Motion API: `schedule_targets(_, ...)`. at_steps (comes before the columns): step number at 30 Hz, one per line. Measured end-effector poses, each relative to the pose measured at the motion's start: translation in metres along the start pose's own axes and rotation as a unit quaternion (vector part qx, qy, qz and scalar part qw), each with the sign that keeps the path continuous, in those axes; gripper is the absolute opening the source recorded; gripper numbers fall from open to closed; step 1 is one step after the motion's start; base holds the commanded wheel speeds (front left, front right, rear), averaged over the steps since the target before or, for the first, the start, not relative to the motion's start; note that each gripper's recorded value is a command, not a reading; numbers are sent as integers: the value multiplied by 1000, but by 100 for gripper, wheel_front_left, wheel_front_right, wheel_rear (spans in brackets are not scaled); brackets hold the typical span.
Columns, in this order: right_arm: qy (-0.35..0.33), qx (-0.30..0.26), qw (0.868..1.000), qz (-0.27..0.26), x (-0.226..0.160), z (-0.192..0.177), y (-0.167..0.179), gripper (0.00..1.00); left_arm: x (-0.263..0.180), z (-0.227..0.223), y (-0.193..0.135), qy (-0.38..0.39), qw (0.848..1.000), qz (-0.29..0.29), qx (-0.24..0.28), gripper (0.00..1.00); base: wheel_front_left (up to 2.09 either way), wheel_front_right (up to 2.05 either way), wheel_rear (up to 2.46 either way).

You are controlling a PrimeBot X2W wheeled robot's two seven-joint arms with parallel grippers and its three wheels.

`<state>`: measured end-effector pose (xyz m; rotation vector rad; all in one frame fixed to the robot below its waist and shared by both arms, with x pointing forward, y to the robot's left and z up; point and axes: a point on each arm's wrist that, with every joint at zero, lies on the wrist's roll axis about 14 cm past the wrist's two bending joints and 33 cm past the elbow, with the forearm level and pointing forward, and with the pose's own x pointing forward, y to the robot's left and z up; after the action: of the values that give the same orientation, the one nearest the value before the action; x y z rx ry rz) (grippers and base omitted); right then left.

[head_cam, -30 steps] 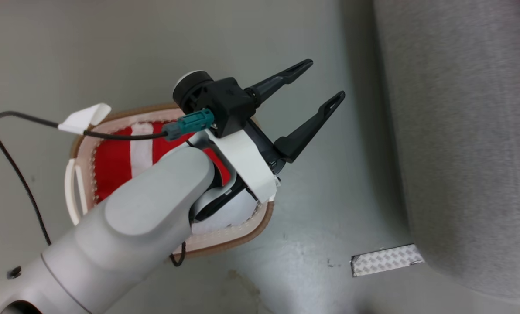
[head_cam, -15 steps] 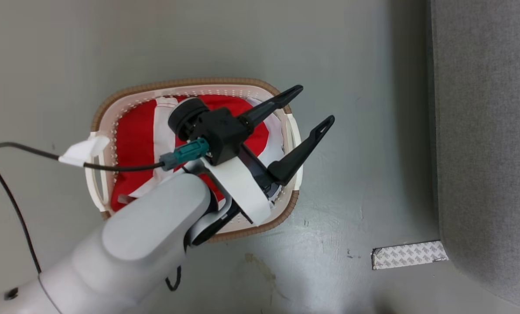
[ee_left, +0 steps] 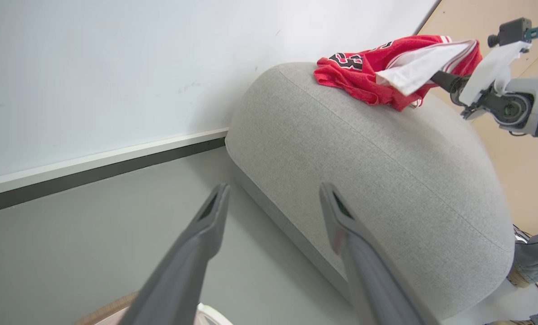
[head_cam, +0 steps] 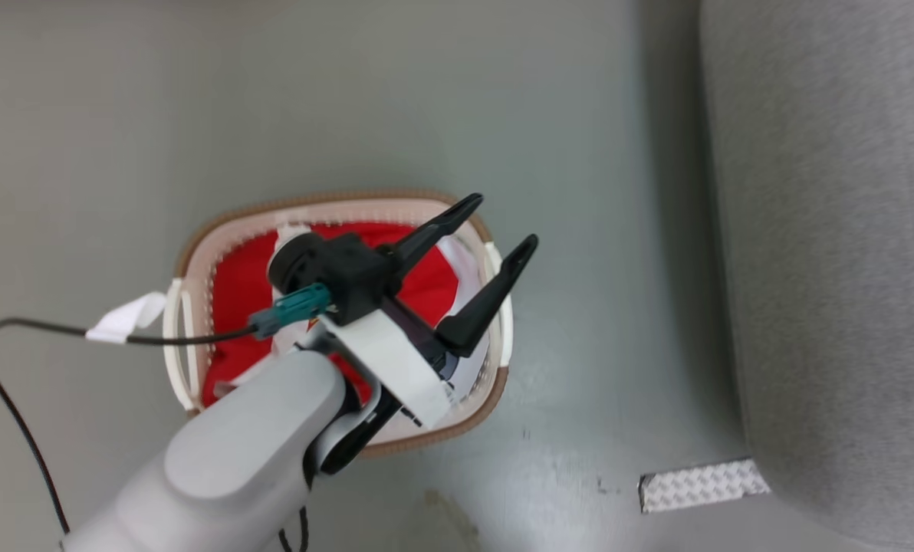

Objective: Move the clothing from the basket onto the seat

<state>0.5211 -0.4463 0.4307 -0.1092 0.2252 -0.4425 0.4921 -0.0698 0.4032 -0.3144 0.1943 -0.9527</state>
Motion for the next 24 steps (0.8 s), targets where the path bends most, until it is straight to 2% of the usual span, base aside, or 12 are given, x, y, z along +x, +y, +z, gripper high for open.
schedule_targets(5, 17, 9, 999, 28, -49, -22, 10, 100, -12, 22, -9, -21, 1000, 20, -5, 100, 0, 0, 0)
schedule_targets(8, 16, 12, 999, 31, -79, -25, 5, 100, -24, 31, -18, -28, 999, 31, -7, 100, 0, 0, 0)
schedule_targets(17, -36, 32, 998, 40, -146, -2, -4, 100, -63, 62, -39, -65, 995, 79, 0, 100, 0, 0, 0)
schedule_targets(24, -95, 57, 990, 82, -187, 25, 24, 100, -113, 78, -36, -99, 983, 157, 1, 100, 0, 0, 0)
